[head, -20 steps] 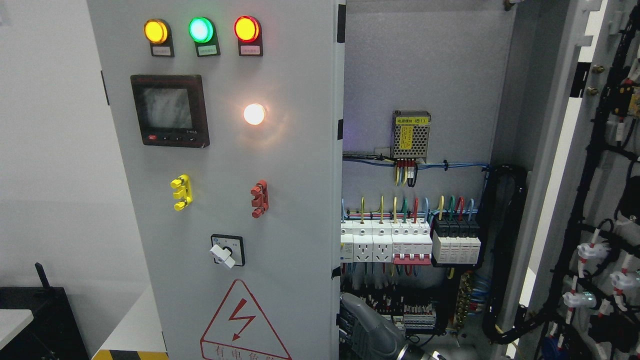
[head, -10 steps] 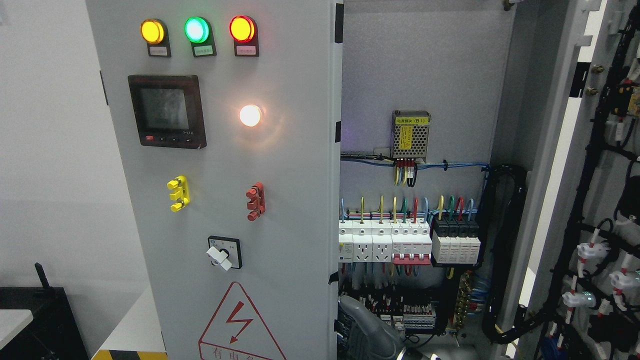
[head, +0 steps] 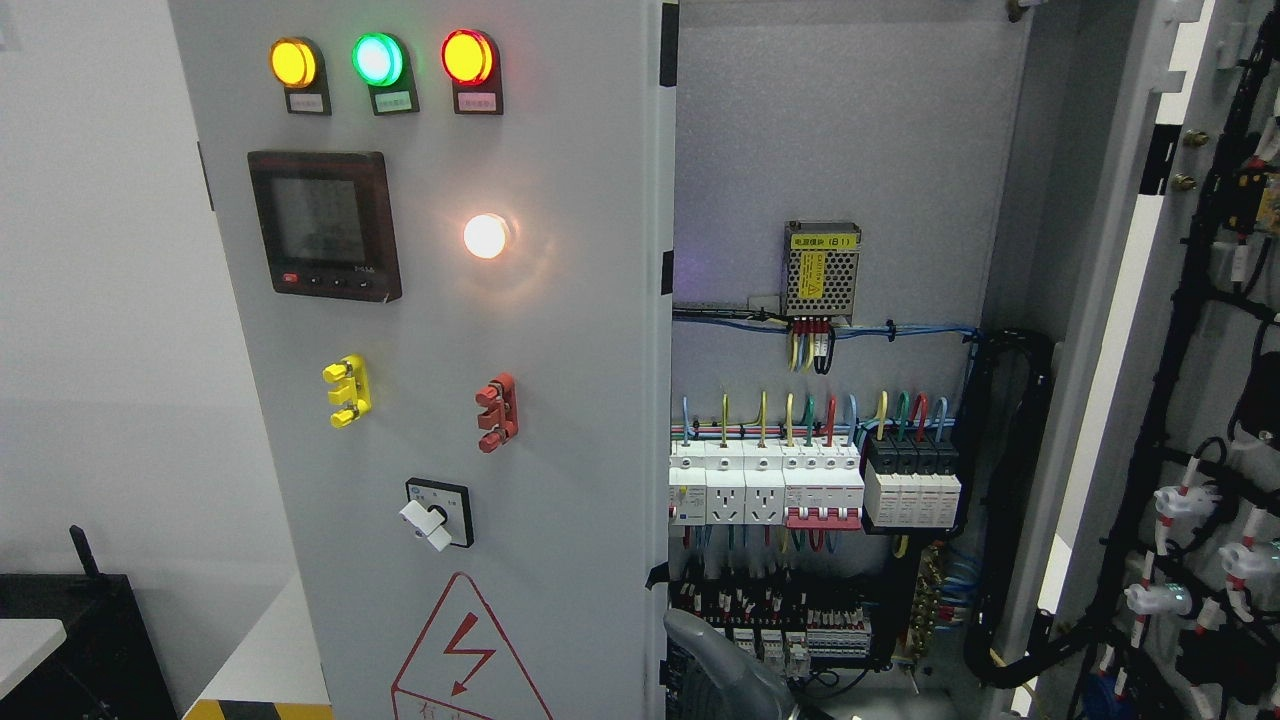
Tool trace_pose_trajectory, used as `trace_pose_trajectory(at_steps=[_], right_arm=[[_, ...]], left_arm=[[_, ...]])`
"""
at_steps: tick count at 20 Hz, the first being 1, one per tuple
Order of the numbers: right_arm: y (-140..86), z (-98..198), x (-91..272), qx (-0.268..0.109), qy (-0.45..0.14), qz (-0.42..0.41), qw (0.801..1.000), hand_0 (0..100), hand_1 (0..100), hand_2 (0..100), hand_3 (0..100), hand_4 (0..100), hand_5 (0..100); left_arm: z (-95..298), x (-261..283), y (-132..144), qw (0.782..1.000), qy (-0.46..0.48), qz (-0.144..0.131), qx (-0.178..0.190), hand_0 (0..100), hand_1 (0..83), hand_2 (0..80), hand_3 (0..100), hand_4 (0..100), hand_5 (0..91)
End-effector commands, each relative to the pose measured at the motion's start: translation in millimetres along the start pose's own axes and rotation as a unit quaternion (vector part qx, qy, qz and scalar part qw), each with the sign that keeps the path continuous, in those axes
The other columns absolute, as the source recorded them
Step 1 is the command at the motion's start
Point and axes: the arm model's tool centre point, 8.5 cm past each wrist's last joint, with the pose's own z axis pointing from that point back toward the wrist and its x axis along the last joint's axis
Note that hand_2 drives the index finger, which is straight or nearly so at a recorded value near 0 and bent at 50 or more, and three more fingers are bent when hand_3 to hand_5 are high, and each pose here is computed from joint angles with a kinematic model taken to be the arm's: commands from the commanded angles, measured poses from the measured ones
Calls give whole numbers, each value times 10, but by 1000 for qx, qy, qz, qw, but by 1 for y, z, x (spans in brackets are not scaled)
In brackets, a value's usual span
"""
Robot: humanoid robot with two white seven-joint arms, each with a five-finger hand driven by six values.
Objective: Open door with both hands
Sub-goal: 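Push the lit door farther open with the right hand, swinging it away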
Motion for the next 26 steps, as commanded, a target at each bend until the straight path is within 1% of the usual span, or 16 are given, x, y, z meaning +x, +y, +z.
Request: trace_pose_trajectory(at_steps=[1,4,7,14,16,21,24,26], right_arm=[[16,-11,5,24,-17,0,1000,383,0,0,0,0,0],[26,-14,5,45,-16,1,999,383,0,0,0,0,0],[34,-16,7,65,-28,-10,997,383,0,0,0,0,0],[40,-17,7,73,-30,-10,997,383,0,0,0,0,0],[45,-20,4,83,-26,-11,996,383,0,0,0,0,0],[52,-23,2,94,-23,-11,995,383,0,0,0,0,0],[53,-23,3,98,-24,-11,995,383,0,0,0,0,0],[54,-23,4,108,-27,-13,994,383,0,0,0,0,0]], left_arm=[[-1,8,1,1000,-12,-1,1,0,0,0,0,0,0],[-1,9,1,1000,-13,-2,1,0,0,0,0,0,0],[-1,8,1,1000,-12,-1,1,0,0,0,0,0,0],[-1,9,1,1000,-13,-2,1,0,0,0,0,0,0],[-1,8,1,1000,-12,-1,1,0,0,0,0,0,0],[-1,8,1,1000,-12,-1,1,0,0,0,0,0,0],[-1,8,1,1000,-12,-1,1,0,0,0,0,0,0],[-1,8,1,1000,-12,-1,1,0,0,0,0,0,0]])
